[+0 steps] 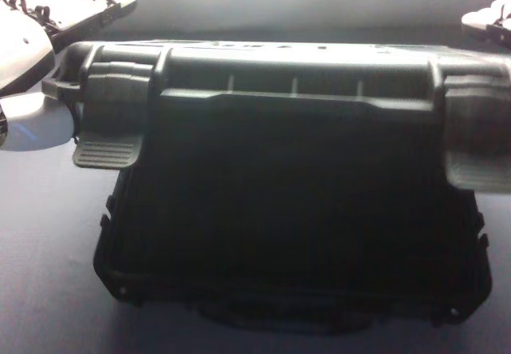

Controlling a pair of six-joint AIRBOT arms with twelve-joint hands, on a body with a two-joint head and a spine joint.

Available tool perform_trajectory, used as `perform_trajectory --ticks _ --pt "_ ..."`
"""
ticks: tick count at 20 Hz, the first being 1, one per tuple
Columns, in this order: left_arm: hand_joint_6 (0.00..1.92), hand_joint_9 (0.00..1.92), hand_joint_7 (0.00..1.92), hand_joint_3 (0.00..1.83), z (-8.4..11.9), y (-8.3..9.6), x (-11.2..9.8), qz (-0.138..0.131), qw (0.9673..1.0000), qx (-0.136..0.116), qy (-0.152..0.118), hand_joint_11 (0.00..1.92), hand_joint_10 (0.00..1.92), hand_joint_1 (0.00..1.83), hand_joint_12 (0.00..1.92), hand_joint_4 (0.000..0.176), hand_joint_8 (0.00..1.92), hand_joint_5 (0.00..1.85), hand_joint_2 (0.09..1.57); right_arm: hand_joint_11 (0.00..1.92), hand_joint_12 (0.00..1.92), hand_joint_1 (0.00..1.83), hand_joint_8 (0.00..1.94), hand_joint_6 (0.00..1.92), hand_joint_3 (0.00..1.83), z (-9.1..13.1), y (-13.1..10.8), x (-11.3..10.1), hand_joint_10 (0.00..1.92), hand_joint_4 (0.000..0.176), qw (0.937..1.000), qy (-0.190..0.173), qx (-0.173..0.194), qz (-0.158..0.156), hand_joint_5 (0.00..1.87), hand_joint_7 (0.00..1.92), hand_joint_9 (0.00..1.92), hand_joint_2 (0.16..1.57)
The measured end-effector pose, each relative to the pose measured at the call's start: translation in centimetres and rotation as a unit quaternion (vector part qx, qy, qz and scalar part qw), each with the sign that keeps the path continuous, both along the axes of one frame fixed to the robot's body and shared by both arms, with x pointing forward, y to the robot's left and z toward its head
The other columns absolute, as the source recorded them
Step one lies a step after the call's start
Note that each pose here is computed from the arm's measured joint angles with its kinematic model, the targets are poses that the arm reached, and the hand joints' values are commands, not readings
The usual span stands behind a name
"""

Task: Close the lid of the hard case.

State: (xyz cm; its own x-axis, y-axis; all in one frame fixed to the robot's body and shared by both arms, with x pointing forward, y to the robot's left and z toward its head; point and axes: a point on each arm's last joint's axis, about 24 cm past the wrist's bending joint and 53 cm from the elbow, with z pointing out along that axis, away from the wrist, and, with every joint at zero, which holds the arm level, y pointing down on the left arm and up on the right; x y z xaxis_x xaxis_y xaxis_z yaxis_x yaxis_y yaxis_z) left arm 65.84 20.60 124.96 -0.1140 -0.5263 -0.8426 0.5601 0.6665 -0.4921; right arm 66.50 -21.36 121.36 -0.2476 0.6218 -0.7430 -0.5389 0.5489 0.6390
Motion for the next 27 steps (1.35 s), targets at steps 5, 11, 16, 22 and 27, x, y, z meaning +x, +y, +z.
perform_trajectory --ticks 5,11,16,22,27 --pt "0.0 0.07 0.05 0.01 -2.3 0.6 -1.6 0.0 0.9993 0.018 0.032 0.05 0.0 0.0 0.03 0.0 0.0 0.05 1.32 0.15 0.07 0.29 0.01 0.01 0.0 -1.4 -0.3 -0.6 0.01 0.012 0.9998 0.021 -0.001 0.0 0.22 0.26 0.21 1.24" --pt "0.0 0.03 0.03 0.01 -4.1 3.4 -4.1 0.027 0.9978 0.017 0.057 0.03 0.0 0.12 0.02 0.0 0.0 0.05 1.44 0.18 0.09 0.27 0.0 0.0 0.0 -2.0 -1.2 -0.8 0.01 0.0 0.9994 0.033 0.0 -0.011 0.2 0.25 0.23 1.26" --pt "0.0 0.09 0.07 0.0 -3.3 6.6 -5.2 0.069 0.9965 0.008 0.047 0.04 0.01 0.33 0.03 0.0 0.01 0.06 1.46 0.14 0.07 0.33 0.0 0.0 0.0 -2.4 -1.3 -1.5 0.0 0.0 0.9991 0.041 -0.009 -0.009 0.2 0.24 0.2 1.28" --pt "0.0 0.13 0.13 0.0 -2.1 7.6 -6.4 0.077 0.9966 -0.018 0.024 0.09 0.0 0.15 0.08 0.0 0.0 0.13 1.36 0.11 0.06 0.4 0.0 0.0 0.0 -1.5 -3.0 -3.5 0.0 0.032 0.9991 0.028 0.02 -0.023 0.2 0.18 0.14 1.25" --pt "0.0 0.02 0.03 0.0 -0.8 5.8 -7.2 0.043 0.992 -0.118 -0.016 0.02 0.0 0.06 0.03 0.0 0.0 0.04 1.21 0.29 0.18 0.66 0.0 0.0 0.0 3.3 -2.7 -6.2 0.01 0.0 0.9932 -0.066 0.096 0.003 0.19 0.27 0.29 1.29"
